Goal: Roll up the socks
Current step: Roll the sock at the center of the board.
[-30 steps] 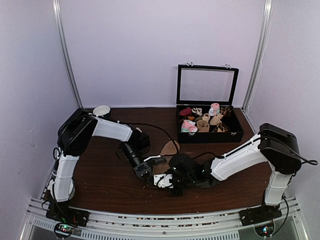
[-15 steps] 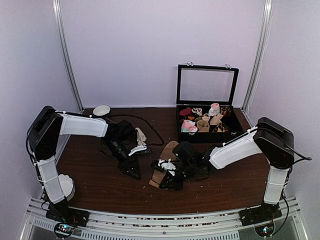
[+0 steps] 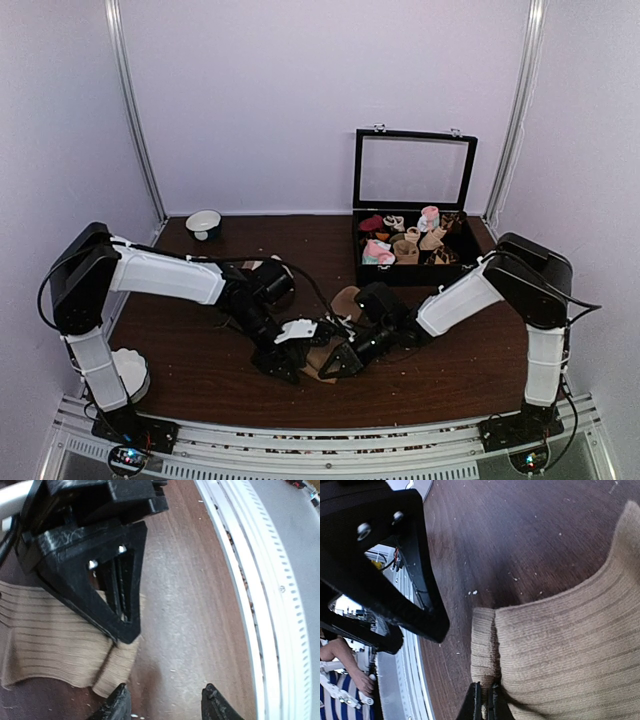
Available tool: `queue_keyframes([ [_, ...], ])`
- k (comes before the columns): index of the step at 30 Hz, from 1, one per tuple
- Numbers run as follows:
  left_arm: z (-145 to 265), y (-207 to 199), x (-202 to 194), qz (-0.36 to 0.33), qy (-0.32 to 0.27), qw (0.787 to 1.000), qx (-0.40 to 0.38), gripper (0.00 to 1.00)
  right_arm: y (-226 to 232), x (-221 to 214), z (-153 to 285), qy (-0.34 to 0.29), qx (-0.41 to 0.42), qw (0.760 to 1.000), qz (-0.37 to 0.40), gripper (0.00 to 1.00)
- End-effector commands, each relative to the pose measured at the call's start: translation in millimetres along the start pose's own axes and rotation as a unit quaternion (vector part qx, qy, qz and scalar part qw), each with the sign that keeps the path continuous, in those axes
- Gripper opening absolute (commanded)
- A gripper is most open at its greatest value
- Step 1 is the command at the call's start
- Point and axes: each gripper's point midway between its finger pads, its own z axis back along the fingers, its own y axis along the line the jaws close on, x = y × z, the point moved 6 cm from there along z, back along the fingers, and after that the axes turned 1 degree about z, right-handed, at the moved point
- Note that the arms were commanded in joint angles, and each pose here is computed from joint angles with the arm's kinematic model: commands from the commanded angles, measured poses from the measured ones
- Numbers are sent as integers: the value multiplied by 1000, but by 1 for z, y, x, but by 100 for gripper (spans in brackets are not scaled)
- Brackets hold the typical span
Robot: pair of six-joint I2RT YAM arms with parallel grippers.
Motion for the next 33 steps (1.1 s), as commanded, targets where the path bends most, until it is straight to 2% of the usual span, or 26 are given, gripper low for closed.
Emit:
queue_keyframes([
  [1, 0, 14, 15, -71, -2, 996, 55, 49, -25, -27, -2, 28, -14, 996, -84, 0],
  [9, -16, 22, 9, -89, 30, 994, 60, 41, -29, -25, 1, 25, -14, 996, -89, 0],
  [15, -26, 21, 3, -84, 44, 994, 47, 30, -33, -26, 2, 22, -12, 995, -94, 0],
  [22, -33, 25, 3, -74, 44, 995, 50, 26, -30, -21, 3, 16, -7, 996, -91, 0],
  [24, -36, 27, 1, -66, 51, 995, 49, 22, -28, -19, 5, 13, -9, 996, -87, 6],
  [26, -39, 29, -3, -54, 61, 996, 44, 18, -25, -18, 8, 7, -12, 997, -82, 24],
  [27, -41, 29, -5, -46, 66, 996, 39, 16, -23, -17, 10, 2, -12, 997, -76, 30],
  [30, -44, 29, -12, -11, 76, 997, 20, 10, -20, -18, 17, -9, -26, 997, -68, 37],
  [33, -43, 26, -19, 36, 71, 997, -14, 5, -17, -22, 27, -20, -51, 997, -58, 40],
])
